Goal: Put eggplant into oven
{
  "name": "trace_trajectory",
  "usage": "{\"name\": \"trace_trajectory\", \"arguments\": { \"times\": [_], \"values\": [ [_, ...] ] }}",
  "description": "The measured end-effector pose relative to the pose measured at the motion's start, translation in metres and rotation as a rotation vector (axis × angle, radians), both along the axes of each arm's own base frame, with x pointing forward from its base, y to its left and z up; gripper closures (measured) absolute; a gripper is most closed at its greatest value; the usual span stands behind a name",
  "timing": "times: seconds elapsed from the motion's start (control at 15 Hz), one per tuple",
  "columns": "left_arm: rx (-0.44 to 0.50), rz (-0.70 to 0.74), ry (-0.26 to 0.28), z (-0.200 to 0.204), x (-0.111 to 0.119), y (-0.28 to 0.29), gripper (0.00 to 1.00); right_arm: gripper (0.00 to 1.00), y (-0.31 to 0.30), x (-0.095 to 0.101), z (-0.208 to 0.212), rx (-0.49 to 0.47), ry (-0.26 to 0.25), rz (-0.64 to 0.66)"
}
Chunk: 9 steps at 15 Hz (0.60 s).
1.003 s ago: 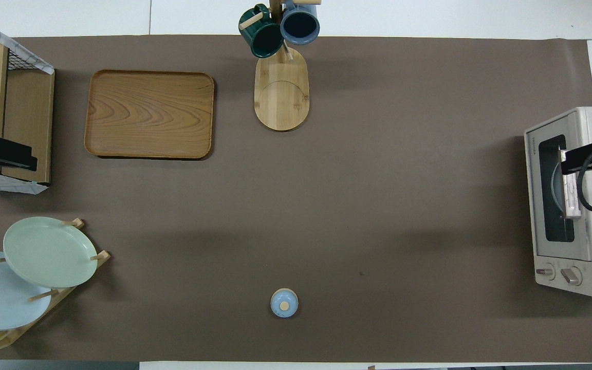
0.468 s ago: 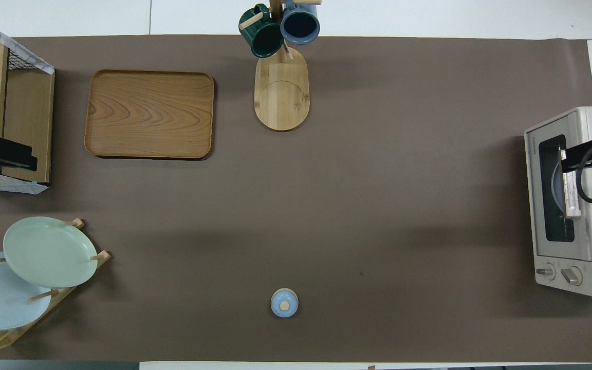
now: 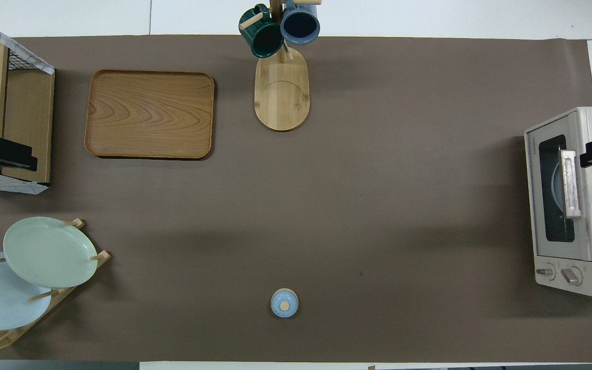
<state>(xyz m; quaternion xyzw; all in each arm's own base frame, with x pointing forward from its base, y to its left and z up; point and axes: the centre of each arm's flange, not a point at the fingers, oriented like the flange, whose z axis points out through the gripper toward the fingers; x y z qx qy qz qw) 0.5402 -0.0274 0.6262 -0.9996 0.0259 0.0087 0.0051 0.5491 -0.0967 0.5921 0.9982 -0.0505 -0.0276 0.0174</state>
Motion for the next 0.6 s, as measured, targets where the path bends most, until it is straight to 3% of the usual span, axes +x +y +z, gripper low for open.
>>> {"name": "trace_trajectory", "arguments": {
  "times": [0.6],
  "values": [
    [0.000,0.000,0.000,0.0000,0.0000,0.0000,0.00,0.00,-0.0012,-0.0003,0.0031,0.001,0.012,-0.004]
  ]
}}
